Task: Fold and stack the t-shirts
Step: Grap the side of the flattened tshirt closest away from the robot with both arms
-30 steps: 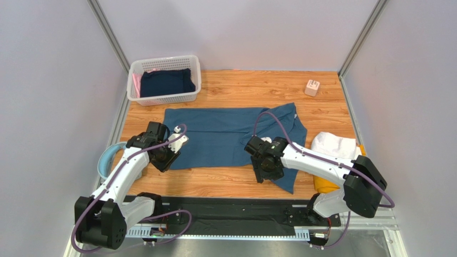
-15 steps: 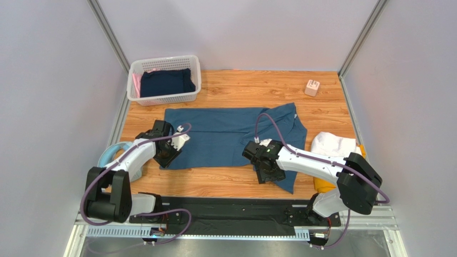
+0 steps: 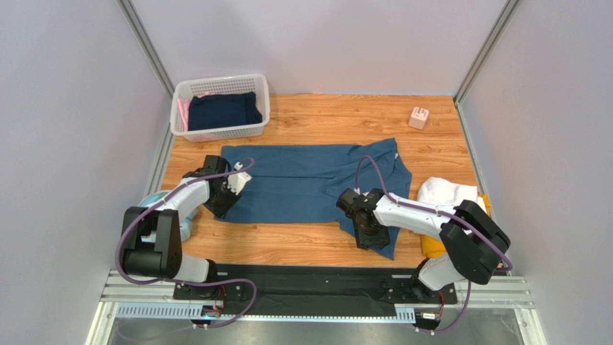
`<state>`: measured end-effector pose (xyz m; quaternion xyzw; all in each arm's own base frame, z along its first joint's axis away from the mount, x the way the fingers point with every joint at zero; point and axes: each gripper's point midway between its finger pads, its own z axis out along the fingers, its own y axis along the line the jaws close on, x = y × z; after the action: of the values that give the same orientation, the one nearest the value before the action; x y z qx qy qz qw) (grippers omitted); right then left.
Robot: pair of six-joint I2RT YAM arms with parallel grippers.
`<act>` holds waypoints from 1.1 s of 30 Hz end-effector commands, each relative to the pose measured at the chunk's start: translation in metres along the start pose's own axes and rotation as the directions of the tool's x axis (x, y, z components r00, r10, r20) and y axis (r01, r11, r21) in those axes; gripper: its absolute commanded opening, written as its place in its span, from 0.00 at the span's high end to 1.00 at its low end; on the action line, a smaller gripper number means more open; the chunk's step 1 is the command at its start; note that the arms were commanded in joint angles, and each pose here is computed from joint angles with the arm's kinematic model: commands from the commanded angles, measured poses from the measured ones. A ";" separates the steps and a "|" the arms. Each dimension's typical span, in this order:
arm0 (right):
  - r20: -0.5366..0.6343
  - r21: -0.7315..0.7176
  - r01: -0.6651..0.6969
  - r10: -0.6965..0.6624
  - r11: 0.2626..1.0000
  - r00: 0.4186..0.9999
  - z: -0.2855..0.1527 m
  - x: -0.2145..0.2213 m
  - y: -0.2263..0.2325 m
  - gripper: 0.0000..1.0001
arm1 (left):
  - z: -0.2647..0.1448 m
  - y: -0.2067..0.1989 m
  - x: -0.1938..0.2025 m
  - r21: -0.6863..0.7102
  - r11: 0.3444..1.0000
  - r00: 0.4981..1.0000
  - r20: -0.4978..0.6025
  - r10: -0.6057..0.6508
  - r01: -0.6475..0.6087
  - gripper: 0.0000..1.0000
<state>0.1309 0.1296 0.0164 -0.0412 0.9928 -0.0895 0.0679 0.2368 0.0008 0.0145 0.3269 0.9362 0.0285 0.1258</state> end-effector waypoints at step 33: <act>0.065 -0.173 -0.065 0.077 0.983 0.995 -0.070 0.012 -0.005 1.00 | -0.043 0.005 -0.007 -0.051 0.999 0.996 0.092 0.003 0.002 1.00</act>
<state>0.1234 0.1377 0.0703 -0.0231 0.9933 -0.0052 0.1128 0.2299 0.0003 0.0350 0.3223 0.9339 0.0293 0.1517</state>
